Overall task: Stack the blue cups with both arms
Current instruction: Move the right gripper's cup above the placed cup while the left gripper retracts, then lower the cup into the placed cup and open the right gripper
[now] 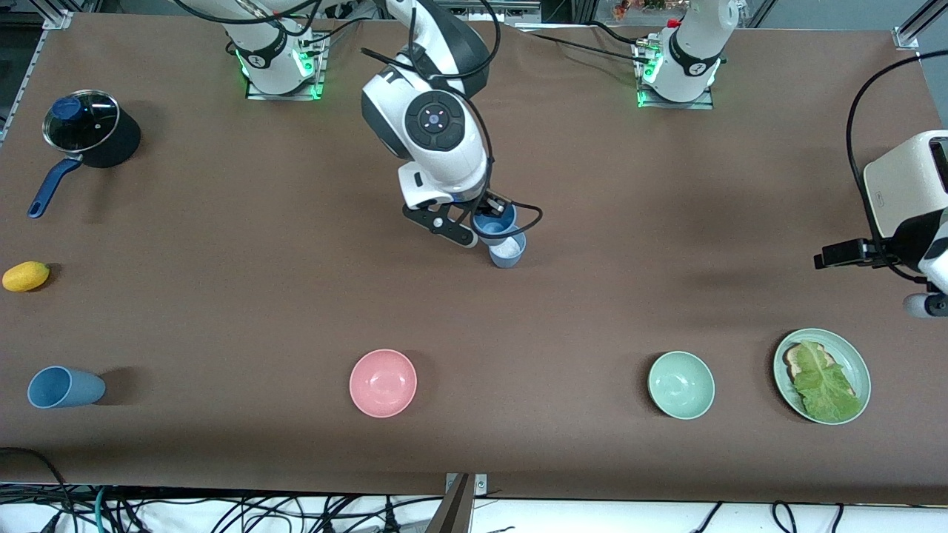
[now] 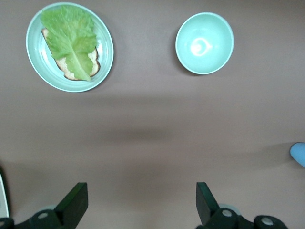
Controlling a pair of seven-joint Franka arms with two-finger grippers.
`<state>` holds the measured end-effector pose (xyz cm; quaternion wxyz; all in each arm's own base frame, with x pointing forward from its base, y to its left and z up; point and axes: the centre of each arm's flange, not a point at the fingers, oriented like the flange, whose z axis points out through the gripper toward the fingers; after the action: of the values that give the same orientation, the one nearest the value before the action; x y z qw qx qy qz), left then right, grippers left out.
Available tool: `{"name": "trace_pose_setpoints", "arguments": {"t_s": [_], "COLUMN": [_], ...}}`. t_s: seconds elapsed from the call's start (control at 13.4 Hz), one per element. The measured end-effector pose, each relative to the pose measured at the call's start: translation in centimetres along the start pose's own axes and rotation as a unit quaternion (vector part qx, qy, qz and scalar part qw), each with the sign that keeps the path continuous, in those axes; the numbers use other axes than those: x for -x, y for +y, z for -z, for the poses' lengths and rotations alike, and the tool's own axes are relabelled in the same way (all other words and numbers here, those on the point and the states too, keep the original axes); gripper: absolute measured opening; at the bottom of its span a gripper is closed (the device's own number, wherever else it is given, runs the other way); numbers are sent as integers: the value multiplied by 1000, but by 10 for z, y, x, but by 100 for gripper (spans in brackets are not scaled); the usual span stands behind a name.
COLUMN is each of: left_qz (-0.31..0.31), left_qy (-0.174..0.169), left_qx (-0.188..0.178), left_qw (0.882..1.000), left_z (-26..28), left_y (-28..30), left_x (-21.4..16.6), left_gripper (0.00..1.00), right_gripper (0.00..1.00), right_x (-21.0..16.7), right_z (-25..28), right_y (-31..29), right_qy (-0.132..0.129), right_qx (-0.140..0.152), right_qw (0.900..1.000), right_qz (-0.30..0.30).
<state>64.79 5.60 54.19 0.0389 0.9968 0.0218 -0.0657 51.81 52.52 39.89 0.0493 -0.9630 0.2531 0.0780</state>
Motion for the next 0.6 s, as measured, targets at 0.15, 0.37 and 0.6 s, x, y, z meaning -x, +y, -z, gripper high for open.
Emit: {"name": "trace_pose_setpoints", "arguments": {"t_s": [0.15,0.37,0.6], "left_qz": [-7,-20,-20], "left_qy": [25,52,61], "left_qx": [-11,-25,-25], "left_qw": [1000,998,998], "left_z": [15,30,47], "left_y": [15,39,28], "left_x": [16,62,102], "left_gripper": [100,100,100], "right_gripper": [5,5,5], "right_x": [9,8,5], "right_z": [-11,-31,-43], "right_y": [-7,-11,-8], "right_qy": [0,3,2], "right_qx": [-3,-12,-5], "right_qw": [1000,1000,1000], "right_qz": [-10,-18,-22]}}
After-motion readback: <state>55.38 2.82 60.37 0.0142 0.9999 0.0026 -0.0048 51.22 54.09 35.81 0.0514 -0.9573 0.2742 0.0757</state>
